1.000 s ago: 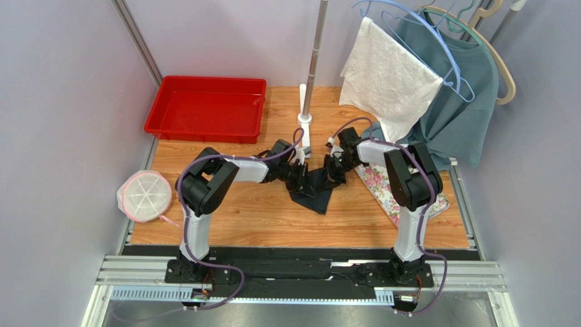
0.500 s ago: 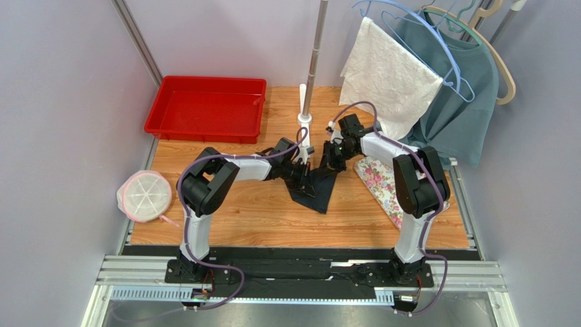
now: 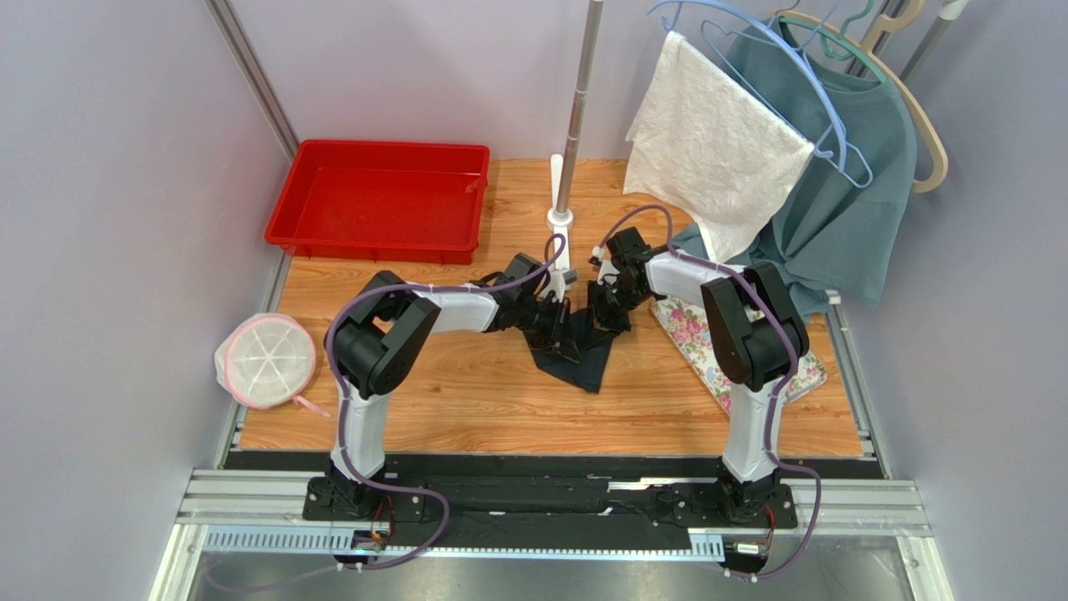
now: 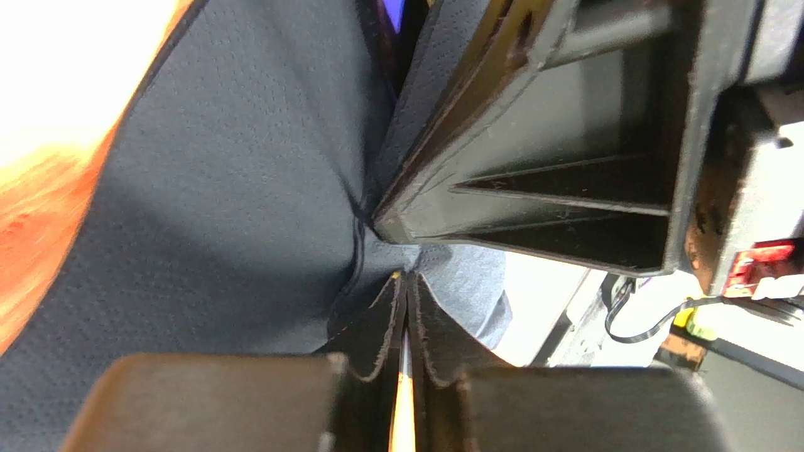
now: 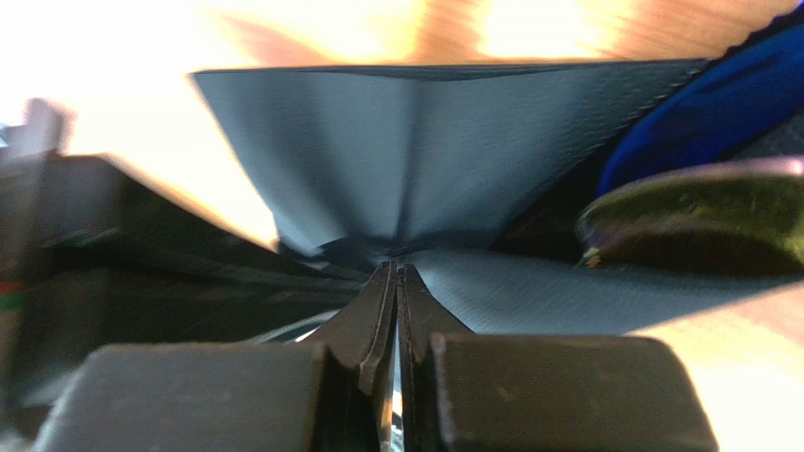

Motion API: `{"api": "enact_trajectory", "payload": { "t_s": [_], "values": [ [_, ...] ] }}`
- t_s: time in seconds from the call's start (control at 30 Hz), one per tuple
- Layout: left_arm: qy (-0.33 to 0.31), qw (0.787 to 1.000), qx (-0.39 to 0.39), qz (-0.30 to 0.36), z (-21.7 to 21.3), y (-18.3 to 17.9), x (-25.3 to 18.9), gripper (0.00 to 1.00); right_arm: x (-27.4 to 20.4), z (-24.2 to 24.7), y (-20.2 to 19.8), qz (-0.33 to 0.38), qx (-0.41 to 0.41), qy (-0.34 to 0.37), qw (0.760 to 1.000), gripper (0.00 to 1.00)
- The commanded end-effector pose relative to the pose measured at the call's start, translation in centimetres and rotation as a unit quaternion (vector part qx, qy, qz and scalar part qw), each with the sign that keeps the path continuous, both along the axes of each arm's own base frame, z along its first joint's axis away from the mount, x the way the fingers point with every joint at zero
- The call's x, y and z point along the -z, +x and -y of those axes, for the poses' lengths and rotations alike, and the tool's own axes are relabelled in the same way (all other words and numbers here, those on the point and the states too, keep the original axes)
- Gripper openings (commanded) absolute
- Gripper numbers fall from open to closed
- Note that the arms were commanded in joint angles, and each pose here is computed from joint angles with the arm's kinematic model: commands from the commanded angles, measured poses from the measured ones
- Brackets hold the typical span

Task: Place the utensils on the paper napkin and roll it up

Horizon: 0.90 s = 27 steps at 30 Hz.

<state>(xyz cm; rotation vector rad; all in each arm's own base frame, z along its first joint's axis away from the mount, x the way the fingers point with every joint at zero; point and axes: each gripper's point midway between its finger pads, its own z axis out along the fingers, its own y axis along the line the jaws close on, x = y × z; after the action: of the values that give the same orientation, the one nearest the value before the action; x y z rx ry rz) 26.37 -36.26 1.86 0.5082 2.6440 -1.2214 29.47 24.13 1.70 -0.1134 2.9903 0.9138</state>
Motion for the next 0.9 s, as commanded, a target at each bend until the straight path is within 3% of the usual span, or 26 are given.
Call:
{"api": "enact_trajectory", "payload": {
  "t_s": [0.0, 0.17, 0.33, 0.57, 0.7, 0.87],
  "values": [
    [0.02, 1.0, -0.016, 0.016, -1.3, 0.2, 0.8, 0.13, 3.1, 1.5, -0.1, 0.011, -0.022, -0.049, 0.999, 0.03],
    [-0.05, 0.997, -0.006, 0.059, 0.1, 0.4, -4.3, 0.2, 3.7, 1.4, 0.1, 0.016, -0.03, -0.045, 0.998, 0.02],
    [-0.057, 0.996, 0.009, 0.062, 0.8, -0.6, -5.4, 0.21, 3.4, 1.0, 0.1, 0.018, -0.035, -0.035, 0.999, 0.02],
    [-0.028, 0.999, 0.007, 0.016, 0.7, -1.5, -1.6, 0.17, 2.5, 0.2, 0.4, 0.025, -0.042, -0.009, 0.999, 0.03],
    [0.019, 1.0, -0.005, -0.017, -0.2, -1.7, 1.8, 0.07, 2.1, -0.3, 0.7, 0.027, -0.044, 0.005, 0.999, 0.04],
    [0.05, 0.998, -0.015, -0.042, -1.2, -2.3, 4.0, 0.04, -1.2, -1.2, 1.8, 0.053, -0.053, 0.034, 0.997, 0.12]
  ]
}}
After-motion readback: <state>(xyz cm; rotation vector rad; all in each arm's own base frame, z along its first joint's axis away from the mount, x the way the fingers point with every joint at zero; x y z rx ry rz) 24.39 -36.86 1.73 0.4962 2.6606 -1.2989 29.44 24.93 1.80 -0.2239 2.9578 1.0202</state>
